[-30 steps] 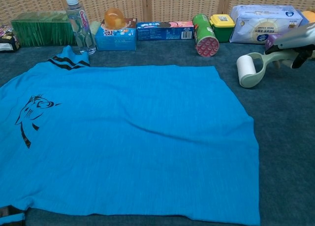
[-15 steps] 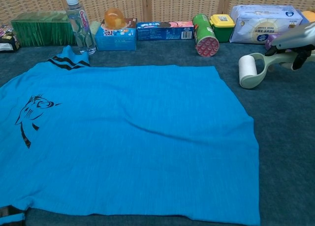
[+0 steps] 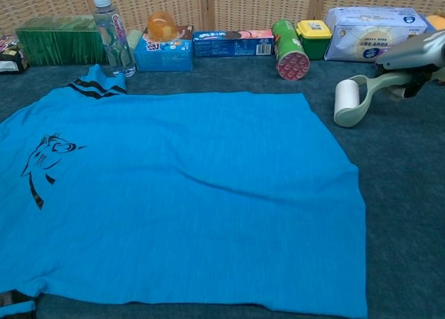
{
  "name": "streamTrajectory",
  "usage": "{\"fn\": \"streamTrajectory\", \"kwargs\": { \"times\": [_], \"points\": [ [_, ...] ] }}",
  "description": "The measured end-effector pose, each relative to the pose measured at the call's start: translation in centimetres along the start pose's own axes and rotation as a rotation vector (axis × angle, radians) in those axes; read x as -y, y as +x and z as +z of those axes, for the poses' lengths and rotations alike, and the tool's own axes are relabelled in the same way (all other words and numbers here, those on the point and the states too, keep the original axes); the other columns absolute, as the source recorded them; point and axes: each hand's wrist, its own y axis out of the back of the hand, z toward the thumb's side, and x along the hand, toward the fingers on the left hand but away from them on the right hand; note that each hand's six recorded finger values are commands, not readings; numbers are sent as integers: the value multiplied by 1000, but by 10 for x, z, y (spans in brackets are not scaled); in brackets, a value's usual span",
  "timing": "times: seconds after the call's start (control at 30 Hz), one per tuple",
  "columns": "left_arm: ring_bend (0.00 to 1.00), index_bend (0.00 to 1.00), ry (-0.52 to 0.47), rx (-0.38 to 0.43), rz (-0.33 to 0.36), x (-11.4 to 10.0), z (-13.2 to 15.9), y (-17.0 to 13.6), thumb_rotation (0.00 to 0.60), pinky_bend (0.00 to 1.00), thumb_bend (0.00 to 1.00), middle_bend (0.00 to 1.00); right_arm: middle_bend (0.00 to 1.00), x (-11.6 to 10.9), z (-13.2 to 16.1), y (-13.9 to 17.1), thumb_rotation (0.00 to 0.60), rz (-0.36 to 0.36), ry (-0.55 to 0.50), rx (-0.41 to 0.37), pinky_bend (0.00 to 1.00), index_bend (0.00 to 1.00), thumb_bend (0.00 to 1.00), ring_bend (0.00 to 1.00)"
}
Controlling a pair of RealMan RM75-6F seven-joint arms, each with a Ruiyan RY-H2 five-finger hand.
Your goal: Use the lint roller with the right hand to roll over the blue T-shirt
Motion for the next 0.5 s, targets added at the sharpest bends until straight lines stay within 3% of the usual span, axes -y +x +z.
{"fn": "streamTrajectory", "kwargs": {
  "times": [0.13, 0.5],
  "points": [
    [0, 0, -3, 1, -5, 0, -1, 2, 600, 18, 87, 0, 884, -3, 3, 1, 600, 4, -40, -6, 1000, 857, 1000, 841],
    [0, 0, -14, 22, -12, 3, 4, 4, 600, 18, 88, 0, 879, -30, 13, 13, 600, -47, -138, -63, 1000, 876, 1000, 842]
  ]
}}
